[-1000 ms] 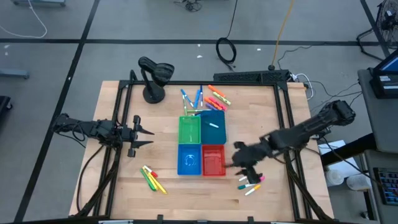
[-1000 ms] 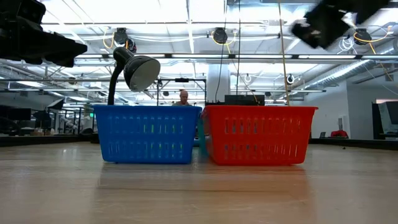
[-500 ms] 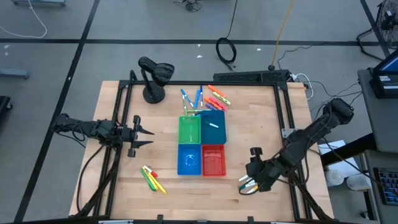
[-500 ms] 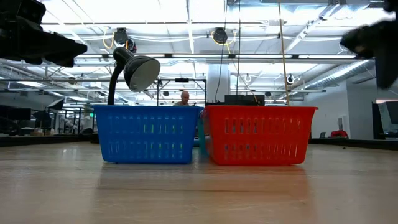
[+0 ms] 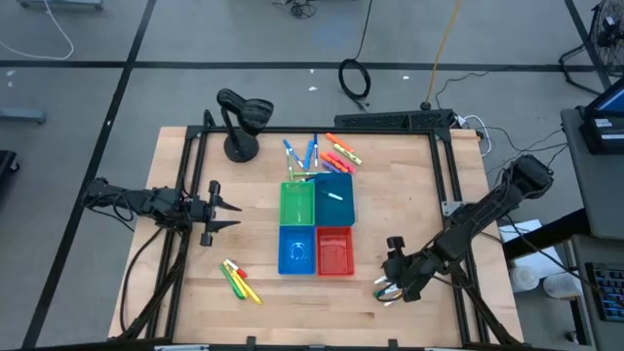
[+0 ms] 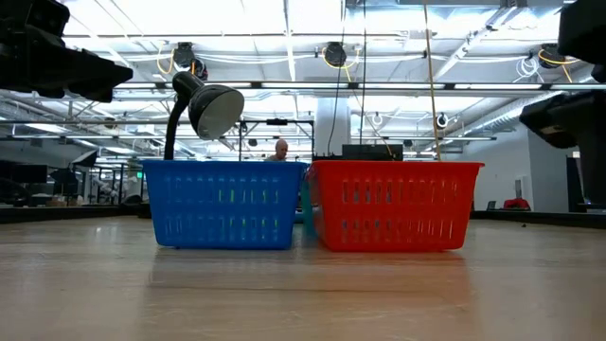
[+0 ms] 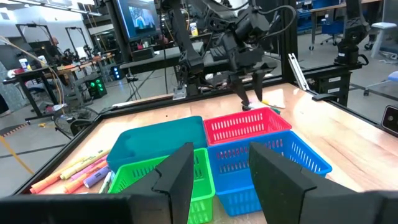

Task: Pick & Place Markers
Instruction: Put the black highlighter pen into the blue bin

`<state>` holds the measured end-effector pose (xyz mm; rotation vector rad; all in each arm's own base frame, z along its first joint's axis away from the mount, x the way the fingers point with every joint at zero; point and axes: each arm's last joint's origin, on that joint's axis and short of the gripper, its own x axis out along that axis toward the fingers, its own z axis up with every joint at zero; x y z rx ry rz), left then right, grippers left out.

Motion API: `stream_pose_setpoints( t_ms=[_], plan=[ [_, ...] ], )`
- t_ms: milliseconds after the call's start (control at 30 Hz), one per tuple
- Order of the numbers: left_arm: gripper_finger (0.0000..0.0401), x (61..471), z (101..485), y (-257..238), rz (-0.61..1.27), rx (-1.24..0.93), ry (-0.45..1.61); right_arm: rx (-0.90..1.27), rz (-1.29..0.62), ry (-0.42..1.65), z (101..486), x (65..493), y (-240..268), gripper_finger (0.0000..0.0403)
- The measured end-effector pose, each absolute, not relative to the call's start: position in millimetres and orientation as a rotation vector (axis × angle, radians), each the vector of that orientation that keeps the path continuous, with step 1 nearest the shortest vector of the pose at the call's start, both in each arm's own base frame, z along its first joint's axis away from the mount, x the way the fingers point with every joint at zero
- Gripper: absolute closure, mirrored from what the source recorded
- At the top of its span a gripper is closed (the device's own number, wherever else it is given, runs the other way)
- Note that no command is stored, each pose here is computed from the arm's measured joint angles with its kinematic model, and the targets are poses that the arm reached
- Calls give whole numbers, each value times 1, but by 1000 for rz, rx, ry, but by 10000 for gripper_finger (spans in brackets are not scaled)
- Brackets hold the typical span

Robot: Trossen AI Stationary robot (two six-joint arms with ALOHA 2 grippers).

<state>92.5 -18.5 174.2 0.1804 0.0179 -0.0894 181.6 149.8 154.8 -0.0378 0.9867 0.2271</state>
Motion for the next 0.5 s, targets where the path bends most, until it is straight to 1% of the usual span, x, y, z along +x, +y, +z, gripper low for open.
stream_pose_setpoints(
  t_ms=[100,267,500],
  plan=[
    [242,93,174,-18,-89,180,17,-60,248,1049,150,190,158,236],
    [242,92,174,-18,-89,180,18,-190,232,1173,146,205,171,236],
    [242,93,174,-18,-89,180,18,-289,188,1309,131,205,170,236]
  ],
)
